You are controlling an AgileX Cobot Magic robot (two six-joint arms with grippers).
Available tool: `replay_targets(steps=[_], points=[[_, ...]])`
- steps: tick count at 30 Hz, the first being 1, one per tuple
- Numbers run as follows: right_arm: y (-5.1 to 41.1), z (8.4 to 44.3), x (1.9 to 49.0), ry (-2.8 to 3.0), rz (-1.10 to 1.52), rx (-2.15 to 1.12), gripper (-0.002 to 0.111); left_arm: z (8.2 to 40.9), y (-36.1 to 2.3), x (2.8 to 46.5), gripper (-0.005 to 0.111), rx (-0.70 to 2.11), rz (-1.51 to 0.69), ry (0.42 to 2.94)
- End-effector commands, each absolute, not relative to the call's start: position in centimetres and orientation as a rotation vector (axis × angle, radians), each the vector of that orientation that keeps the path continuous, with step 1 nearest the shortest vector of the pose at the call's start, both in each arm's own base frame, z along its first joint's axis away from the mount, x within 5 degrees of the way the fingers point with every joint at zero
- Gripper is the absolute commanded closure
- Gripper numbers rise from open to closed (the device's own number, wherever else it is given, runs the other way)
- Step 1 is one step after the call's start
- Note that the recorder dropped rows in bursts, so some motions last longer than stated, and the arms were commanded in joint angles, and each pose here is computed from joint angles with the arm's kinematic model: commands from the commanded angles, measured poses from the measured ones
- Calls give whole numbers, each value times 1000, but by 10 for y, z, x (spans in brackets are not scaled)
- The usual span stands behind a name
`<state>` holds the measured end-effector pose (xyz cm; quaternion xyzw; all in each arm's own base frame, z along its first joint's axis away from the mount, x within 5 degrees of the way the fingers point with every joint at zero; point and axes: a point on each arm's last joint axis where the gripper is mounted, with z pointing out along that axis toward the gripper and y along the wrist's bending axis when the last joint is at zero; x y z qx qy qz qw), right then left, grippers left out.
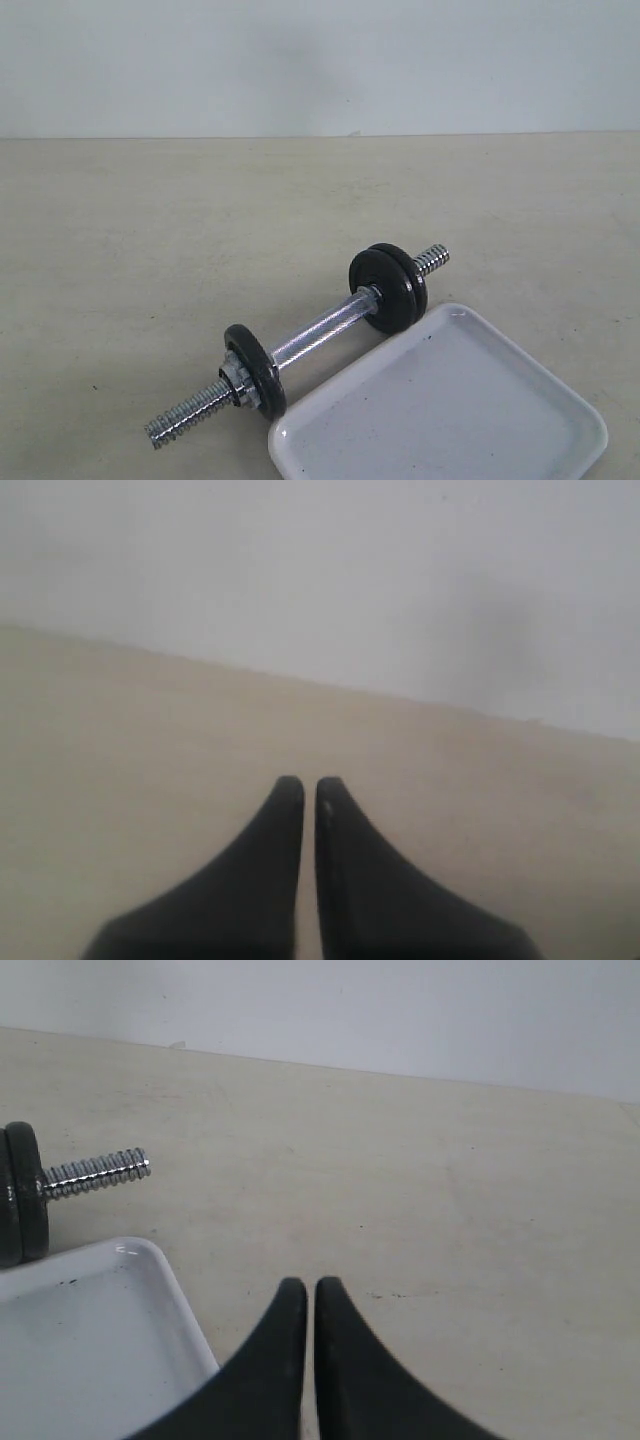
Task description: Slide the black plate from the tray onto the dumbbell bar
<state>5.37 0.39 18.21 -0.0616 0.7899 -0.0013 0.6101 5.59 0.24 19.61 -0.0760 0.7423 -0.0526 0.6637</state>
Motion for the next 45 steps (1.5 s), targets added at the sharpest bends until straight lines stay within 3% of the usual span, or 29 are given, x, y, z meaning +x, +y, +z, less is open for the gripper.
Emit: replay_targets(steps=[1,20,45], points=[[4,183,53,1816,0,-138,107,185,4,54,102,-187,-91,1786],[4,183,53,1816,0,-138,107,181,-2,53,102,70,19,1838],[4,183,53,1816,0,-138,107,197,-1,56,102,36,10,1662]])
